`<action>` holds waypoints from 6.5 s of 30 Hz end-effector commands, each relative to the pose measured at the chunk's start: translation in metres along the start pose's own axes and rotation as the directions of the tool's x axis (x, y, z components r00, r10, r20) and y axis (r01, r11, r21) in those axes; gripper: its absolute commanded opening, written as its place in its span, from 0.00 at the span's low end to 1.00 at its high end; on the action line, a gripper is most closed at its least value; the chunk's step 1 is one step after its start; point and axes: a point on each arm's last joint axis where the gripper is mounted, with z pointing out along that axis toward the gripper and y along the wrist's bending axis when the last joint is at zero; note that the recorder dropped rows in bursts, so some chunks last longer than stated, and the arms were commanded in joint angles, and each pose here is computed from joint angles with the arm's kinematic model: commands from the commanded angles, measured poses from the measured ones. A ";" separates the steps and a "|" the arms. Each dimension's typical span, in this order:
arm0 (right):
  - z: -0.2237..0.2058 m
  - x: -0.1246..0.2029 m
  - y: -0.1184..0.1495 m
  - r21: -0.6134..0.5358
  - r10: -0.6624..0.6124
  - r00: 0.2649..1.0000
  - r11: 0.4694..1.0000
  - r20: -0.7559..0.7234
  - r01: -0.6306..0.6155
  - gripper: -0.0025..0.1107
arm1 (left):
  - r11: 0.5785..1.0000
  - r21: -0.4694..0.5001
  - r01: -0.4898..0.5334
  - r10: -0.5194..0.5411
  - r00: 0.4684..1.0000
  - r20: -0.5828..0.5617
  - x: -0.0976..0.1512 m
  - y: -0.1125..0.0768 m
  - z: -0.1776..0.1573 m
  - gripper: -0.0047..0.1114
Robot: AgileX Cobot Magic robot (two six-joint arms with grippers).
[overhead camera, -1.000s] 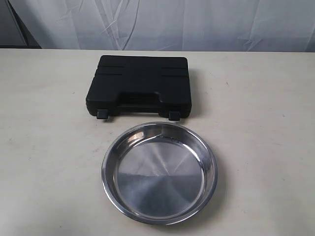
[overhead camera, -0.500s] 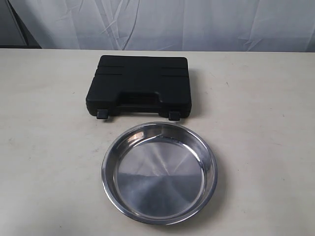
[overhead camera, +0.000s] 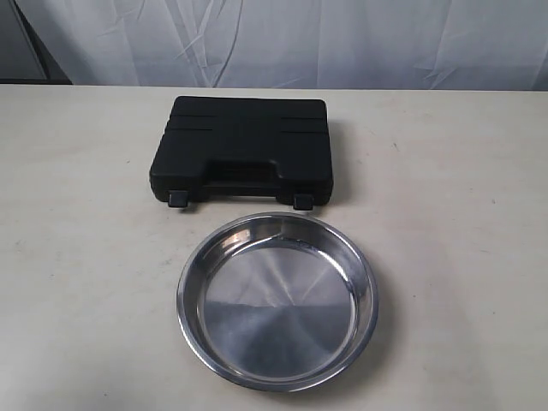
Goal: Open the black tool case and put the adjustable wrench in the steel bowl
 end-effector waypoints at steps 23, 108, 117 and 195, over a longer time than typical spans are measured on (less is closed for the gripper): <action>0.209 0.187 0.271 -0.853 -0.766 0.464 0.520 -0.444 0.042 0.02 | 1.000 0.005 0.004 -0.004 1.000 0.014 -0.002 0.000 0.000 0.04; 0.213 0.244 0.294 -0.913 -0.891 0.359 0.362 -0.279 0.189 0.01 | 1.000 0.005 0.004 -0.004 1.000 0.014 -0.002 0.000 0.000 0.04; 0.203 0.199 0.297 -0.899 -0.822 0.486 0.412 -0.298 0.146 0.01 | 1.000 0.005 0.004 -0.004 1.000 0.014 -0.002 0.000 0.000 0.04; 0.271 0.113 0.125 -0.346 -0.602 0.573 0.795 -0.556 0.499 0.53 | 1.000 0.005 0.004 -0.004 1.000 0.014 -0.002 0.000 0.000 0.04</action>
